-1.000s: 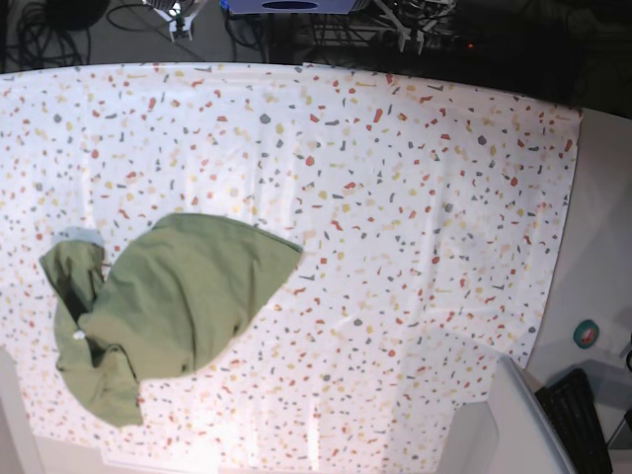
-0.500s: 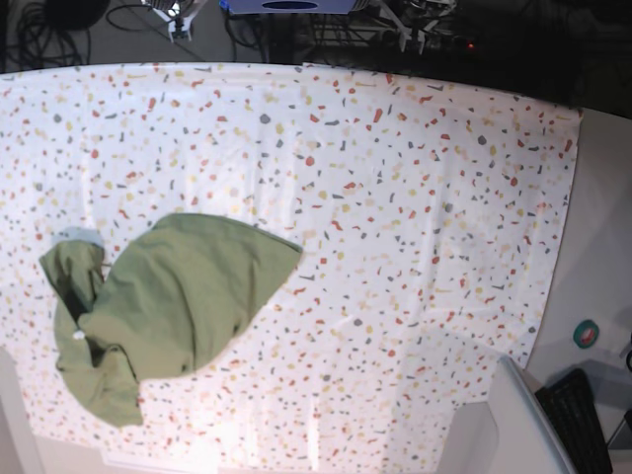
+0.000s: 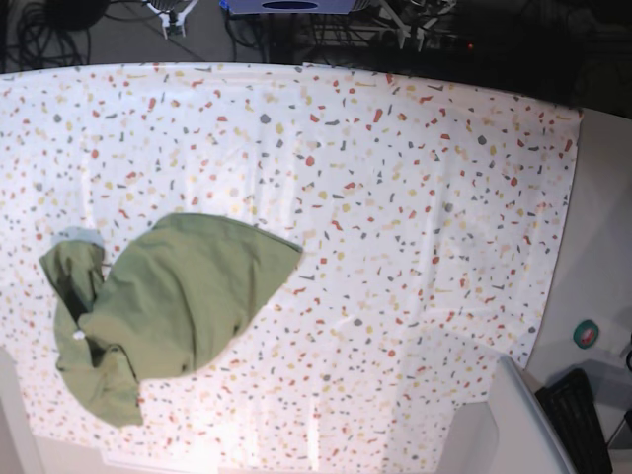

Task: Layout the t-shirt on the table in an organized manner, then fold the t-shirt properly

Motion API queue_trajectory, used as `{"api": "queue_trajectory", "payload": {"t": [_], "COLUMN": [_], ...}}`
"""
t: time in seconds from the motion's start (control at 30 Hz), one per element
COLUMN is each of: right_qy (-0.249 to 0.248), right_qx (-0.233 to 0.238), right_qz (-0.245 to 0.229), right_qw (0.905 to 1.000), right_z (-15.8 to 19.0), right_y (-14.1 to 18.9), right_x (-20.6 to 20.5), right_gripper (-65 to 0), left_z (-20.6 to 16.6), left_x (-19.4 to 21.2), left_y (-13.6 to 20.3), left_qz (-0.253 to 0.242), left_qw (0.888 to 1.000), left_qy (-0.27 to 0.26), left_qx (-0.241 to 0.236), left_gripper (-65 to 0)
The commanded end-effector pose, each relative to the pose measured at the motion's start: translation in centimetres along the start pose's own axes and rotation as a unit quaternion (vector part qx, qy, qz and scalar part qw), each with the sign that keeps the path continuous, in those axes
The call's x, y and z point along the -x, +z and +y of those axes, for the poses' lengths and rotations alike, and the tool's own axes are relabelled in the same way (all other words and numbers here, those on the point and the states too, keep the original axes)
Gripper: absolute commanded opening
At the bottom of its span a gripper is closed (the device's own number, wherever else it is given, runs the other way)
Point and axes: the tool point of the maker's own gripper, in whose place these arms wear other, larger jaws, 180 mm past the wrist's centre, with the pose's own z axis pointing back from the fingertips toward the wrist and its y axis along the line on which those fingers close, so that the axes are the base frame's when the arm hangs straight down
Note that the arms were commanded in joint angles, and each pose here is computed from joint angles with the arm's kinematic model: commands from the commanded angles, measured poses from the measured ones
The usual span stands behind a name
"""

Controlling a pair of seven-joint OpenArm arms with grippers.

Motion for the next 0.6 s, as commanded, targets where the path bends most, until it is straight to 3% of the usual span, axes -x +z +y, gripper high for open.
{"api": "queue_trajectory", "payload": {"t": [0.0,0.23,0.37,0.5,0.57], "right_qy": [0.002,0.0,0.002,0.003,-0.017], "right_qx": [-0.001,-0.001,0.0,0.002,0.02], "right_qz": [0.01,-0.001,-0.042,-0.049,-0.067], "right_qw": [0.9999,1.0,0.9991,0.9988,0.9974], "right_z": [0.0,0.0,0.1,0.2,-1.2], "right_y": [0.1,1.5,4.1,6.7,8.4], "right_x": [1.3,4.7,5.8,6.7,6.5], "right_gripper": [-65.0,-65.0,-65.0,-65.0,-65.0], "left_z": [0.2,2.1,3.6,5.3,6.1], "left_x": [1.1,3.3,3.5,3.8,3.2], "left_y": [0.1,1.5,3.9,6.3,7.9], "left_qz": [0.008,-0.013,-0.058,-0.086,-0.11], "left_qw": [1.0,1.0,0.997,0.994,0.991], "left_qy": [-0.006,-0.017,-0.036,-0.057,-0.073], "left_qx": [-0.002,-0.015,-0.023,-0.032,-0.036], "left_gripper": [-65.0,-65.0,-65.0,-65.0,-65.0]}}
